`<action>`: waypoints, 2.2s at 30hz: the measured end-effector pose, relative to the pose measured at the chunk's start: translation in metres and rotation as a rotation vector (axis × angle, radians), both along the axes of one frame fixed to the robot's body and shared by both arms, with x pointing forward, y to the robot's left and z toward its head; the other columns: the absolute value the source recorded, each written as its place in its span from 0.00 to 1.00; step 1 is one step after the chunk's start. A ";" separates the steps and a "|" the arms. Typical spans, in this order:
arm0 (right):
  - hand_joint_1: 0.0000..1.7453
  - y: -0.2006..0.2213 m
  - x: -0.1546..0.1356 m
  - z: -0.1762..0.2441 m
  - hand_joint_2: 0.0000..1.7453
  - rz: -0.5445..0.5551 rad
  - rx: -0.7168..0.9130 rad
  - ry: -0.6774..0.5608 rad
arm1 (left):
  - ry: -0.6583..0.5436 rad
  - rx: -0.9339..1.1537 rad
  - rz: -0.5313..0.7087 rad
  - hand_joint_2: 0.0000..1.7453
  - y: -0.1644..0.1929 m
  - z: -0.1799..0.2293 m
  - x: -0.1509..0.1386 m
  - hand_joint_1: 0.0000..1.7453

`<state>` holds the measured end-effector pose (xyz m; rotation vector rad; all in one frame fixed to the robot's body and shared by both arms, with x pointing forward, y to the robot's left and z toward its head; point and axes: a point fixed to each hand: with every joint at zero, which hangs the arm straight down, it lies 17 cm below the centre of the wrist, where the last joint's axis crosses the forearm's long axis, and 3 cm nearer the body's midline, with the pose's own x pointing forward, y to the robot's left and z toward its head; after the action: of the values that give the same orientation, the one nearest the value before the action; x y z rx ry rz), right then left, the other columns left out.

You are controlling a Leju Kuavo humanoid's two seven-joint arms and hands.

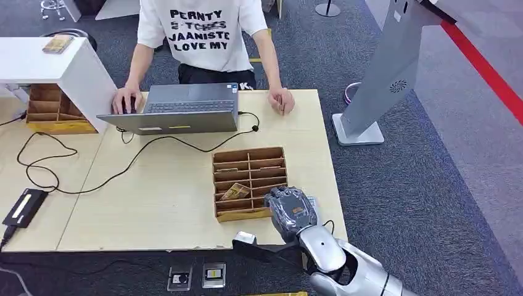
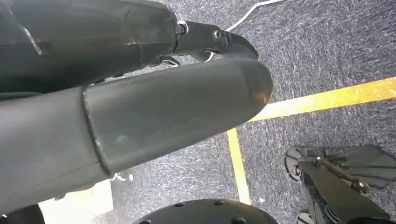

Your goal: Pass the card to the sensor for recognition and then transmit it.

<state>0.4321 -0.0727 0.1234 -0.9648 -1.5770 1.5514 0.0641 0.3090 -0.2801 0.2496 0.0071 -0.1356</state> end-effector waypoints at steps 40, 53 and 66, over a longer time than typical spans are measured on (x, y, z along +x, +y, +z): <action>0.49 -0.003 0.000 -0.001 1.00 -0.004 0.020 0.016 | -0.020 -0.009 -0.033 0.00 -0.002 0.000 0.004 0.00; 0.51 0.002 0.001 0.002 1.00 0.010 0.040 0.014 | -0.020 -0.008 -0.025 0.00 -0.001 0.000 0.004 0.00; 0.51 0.004 0.003 0.000 1.00 0.007 0.046 0.019 | -0.020 -0.008 -0.027 0.00 -0.001 0.000 0.004 0.00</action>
<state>0.4354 -0.0684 0.1233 -0.9175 -1.5975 1.5180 0.0679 0.3076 -0.2802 0.2429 -0.0165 -0.1596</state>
